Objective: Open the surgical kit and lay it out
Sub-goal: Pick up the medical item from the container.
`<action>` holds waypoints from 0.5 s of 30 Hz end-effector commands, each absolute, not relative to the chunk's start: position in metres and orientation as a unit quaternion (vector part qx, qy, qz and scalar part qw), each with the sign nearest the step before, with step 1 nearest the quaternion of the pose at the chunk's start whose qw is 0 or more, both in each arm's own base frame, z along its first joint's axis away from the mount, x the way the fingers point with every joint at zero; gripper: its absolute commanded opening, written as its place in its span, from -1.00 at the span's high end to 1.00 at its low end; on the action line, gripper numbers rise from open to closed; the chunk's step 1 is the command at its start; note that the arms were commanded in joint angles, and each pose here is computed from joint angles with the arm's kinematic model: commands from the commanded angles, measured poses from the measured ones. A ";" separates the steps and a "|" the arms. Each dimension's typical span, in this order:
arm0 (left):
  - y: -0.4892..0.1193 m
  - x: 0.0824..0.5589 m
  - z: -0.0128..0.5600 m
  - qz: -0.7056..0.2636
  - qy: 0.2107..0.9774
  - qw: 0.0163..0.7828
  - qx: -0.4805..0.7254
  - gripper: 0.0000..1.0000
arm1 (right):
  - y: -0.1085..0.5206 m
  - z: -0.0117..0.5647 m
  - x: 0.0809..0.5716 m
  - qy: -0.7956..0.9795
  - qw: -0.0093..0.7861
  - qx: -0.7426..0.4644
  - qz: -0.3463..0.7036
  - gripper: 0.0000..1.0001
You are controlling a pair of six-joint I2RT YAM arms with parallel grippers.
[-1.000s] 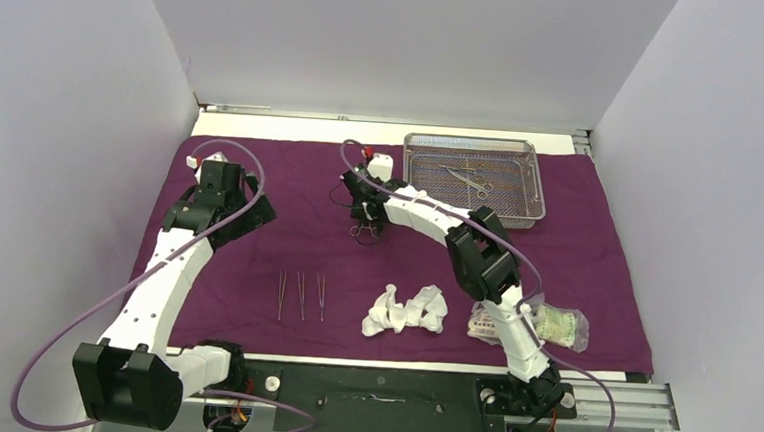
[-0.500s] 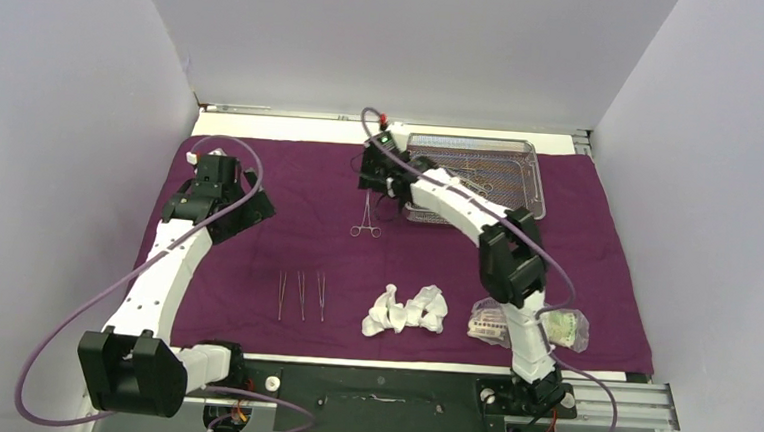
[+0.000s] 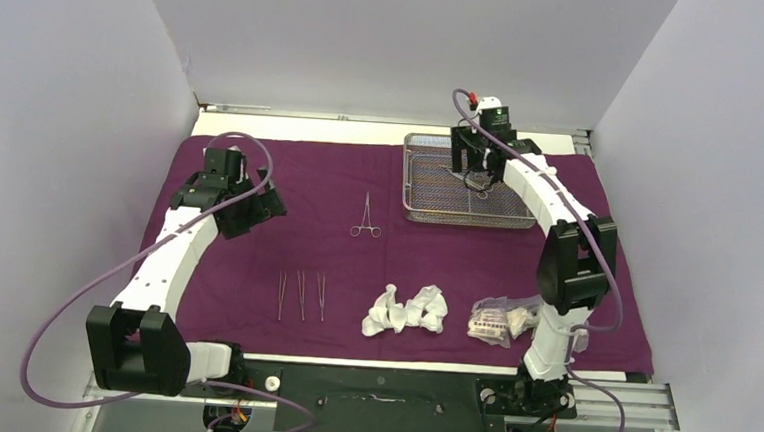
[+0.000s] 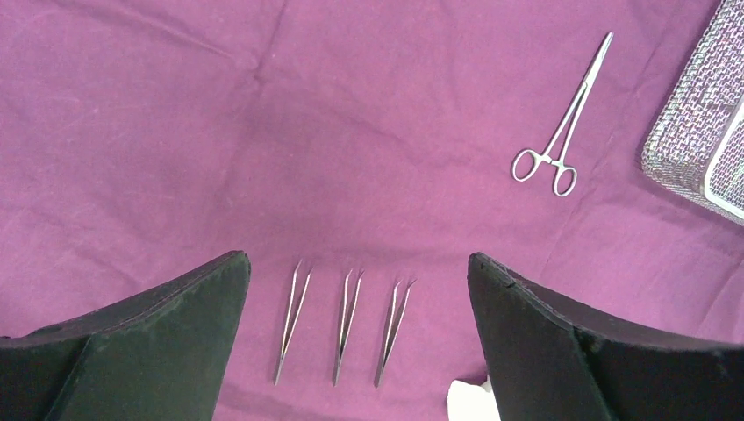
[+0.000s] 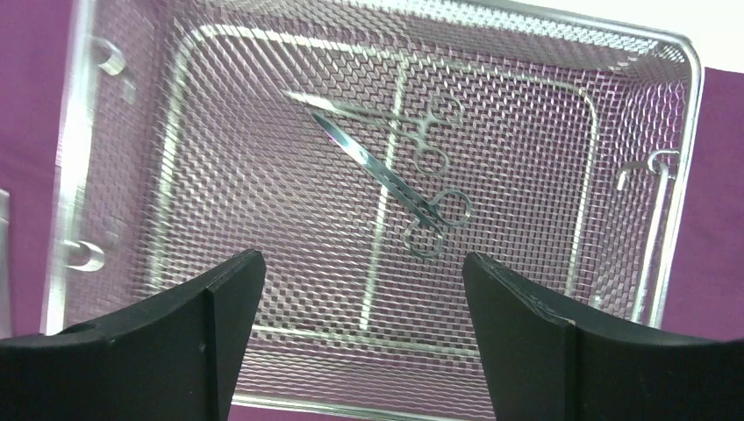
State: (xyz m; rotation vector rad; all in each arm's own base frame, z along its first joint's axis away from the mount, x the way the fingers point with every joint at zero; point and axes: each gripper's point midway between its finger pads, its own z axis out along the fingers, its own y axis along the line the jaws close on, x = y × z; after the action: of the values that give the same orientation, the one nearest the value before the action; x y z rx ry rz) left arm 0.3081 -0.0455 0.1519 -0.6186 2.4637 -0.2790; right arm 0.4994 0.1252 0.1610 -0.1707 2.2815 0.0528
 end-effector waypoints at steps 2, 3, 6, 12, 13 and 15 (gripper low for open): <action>-0.051 0.336 0.175 -0.131 0.911 0.325 -0.217 -0.84 | 0.105 0.107 0.486 0.925 0.320 -0.207 -0.008 -0.62; -0.051 0.337 0.174 -0.132 0.912 0.322 -0.218 -0.84 | 0.102 0.101 0.490 0.925 0.315 -0.213 -0.005 -0.62; -0.052 0.340 0.171 -0.132 0.915 0.313 -0.218 -0.84 | 0.096 0.088 0.502 0.927 0.301 -0.223 -0.005 -0.59; -0.051 0.343 0.168 -0.127 0.915 0.313 -0.219 -0.86 | 0.097 0.060 0.516 0.934 0.268 -0.237 0.004 -0.42; -0.050 0.343 0.168 -0.126 0.915 0.313 -0.220 -0.86 | 0.096 0.057 0.518 0.934 0.265 -0.240 -0.002 -0.39; -0.049 0.344 0.168 -0.120 0.916 0.312 -0.221 -0.87 | 0.091 0.049 0.522 0.936 0.255 -0.243 -0.007 -0.33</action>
State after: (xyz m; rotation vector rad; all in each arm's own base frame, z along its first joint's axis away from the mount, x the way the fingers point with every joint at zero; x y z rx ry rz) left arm 0.3238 -0.0525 0.1451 -0.6124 2.5001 -0.3131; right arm 0.5053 0.0951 0.0345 -0.6078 2.5857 -0.0012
